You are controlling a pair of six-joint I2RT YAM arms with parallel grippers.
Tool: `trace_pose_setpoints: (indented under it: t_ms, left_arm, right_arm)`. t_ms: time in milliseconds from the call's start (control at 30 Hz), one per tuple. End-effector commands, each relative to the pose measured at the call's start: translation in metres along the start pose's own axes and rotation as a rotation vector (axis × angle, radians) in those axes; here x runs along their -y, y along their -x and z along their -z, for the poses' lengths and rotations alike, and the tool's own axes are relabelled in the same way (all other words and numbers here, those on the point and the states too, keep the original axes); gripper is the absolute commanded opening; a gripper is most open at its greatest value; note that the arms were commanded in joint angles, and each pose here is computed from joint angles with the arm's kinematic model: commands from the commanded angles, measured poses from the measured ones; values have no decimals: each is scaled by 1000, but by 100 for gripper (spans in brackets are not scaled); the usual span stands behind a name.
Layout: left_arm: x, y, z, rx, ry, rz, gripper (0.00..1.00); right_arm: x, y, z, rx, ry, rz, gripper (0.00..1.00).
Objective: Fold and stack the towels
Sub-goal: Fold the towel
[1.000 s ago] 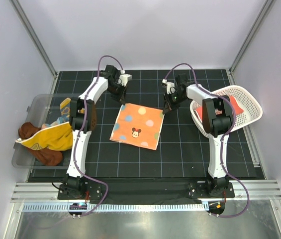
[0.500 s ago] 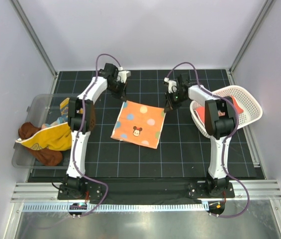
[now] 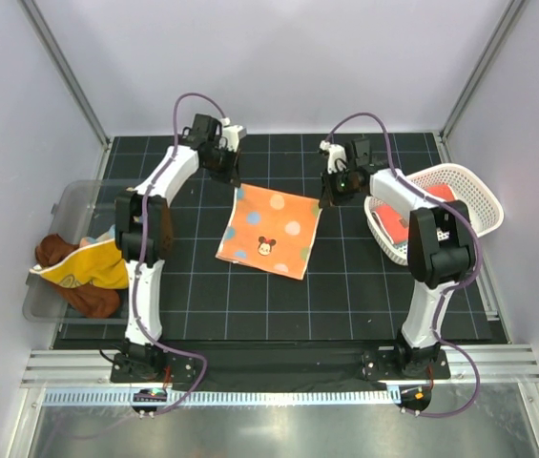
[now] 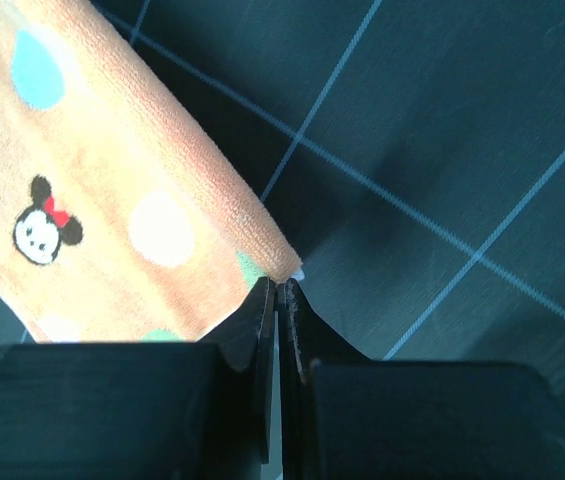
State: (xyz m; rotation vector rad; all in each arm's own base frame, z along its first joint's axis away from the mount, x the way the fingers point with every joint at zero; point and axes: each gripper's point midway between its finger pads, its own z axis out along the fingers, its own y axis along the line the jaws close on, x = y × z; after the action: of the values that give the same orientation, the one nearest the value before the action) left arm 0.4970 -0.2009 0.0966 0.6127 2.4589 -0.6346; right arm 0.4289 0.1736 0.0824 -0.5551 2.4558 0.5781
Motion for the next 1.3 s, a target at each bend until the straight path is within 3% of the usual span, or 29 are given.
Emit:
trace_pose_setpoints:
  t_ms: [0,233,533,1000,1267]
  left_arm:
    - [6,20,29,84,41,-29,0]
    - [8,-4,46,65,86,-2,0]
    - [19,-47,72,41,128,34,0]
    - [39,-108,93,2,134,144,0]
    - [35,-137,82,-71,152,183,0]
  right_arm:
    - [-13,17,26,80,-54,36,1]
    - [-48,-1,44,66,-91,104,1]
    - [-95,-54,43,-9,-82,150,1]
    - [-120,-105,43,-34,-42,71,1]
    - [-128,-121,38,-50,-19,52,1]
